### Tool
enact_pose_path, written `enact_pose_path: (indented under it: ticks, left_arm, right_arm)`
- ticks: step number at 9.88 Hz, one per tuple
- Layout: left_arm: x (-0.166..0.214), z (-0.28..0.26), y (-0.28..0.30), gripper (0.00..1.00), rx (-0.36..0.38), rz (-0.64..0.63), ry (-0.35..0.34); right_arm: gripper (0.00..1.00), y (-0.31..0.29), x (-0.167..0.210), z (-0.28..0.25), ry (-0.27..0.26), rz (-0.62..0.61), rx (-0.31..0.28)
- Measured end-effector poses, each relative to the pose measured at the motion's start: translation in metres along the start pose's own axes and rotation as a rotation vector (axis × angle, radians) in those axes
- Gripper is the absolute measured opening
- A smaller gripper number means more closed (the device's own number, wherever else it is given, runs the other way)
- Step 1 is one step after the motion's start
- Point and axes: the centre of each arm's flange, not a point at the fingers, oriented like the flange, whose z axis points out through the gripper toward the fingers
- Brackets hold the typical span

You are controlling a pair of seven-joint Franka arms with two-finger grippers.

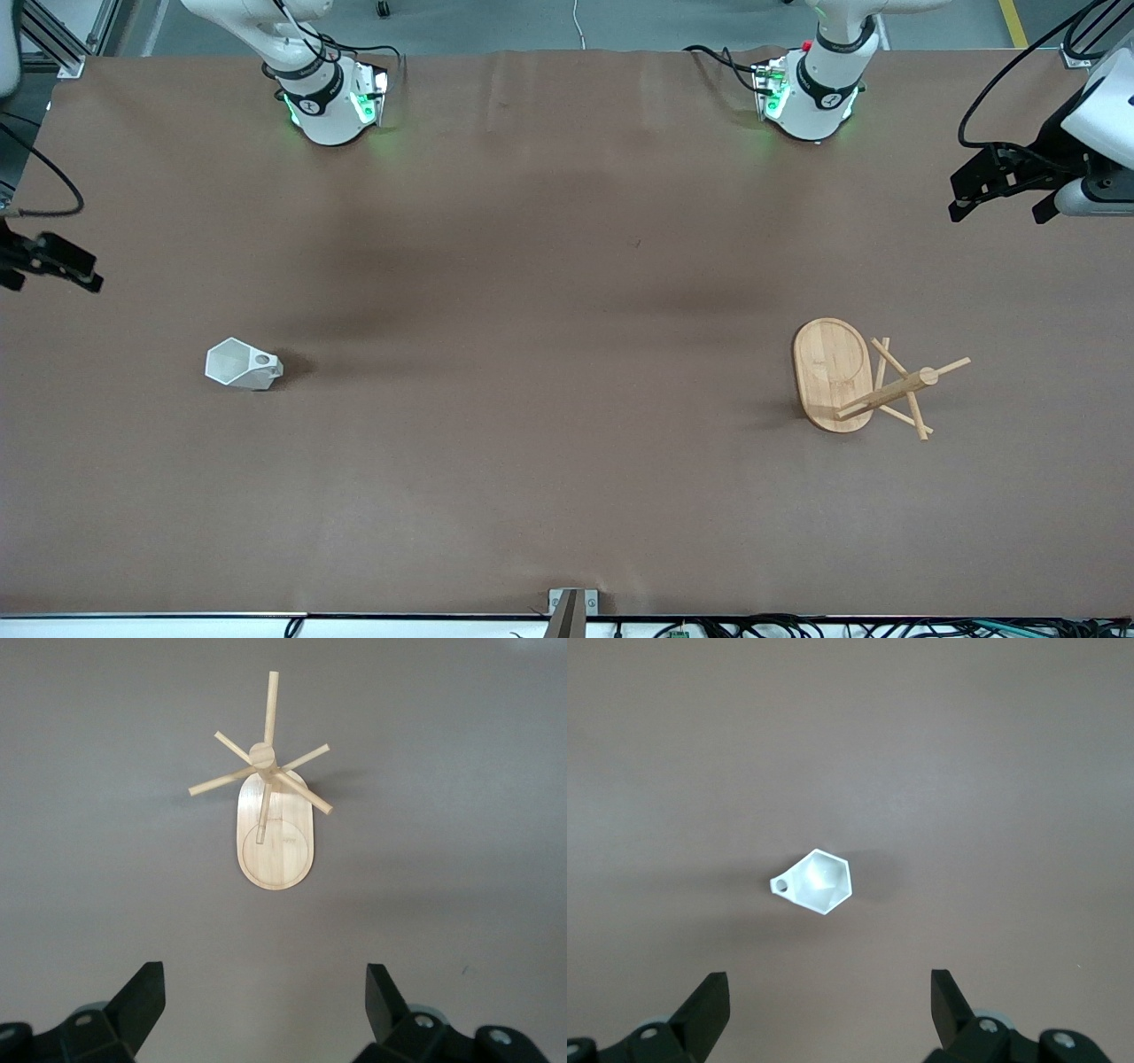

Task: Hang cup on rack
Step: 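Move the right gripper toward the white cup on the table, then lower the right gripper over the white cup and close on it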

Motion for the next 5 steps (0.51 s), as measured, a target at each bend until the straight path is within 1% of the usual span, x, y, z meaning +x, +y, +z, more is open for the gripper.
enact_pose_path:
  ticks: [3, 5]
  left_arm:
    - [0.002, 0.001, -0.008, 1.00, 0.000, -0.016, -0.001]
    - [0.006, 0.003, -0.009, 1.00, 0.000, -0.016, -0.003]
  right_arm:
    - [0.98, 0.001, -0.010, 0.103, 0.000, 0.000, -0.001]
    - [0.97, -0.001, -0.015, 0.154, -0.025, -0.003, -0.002]
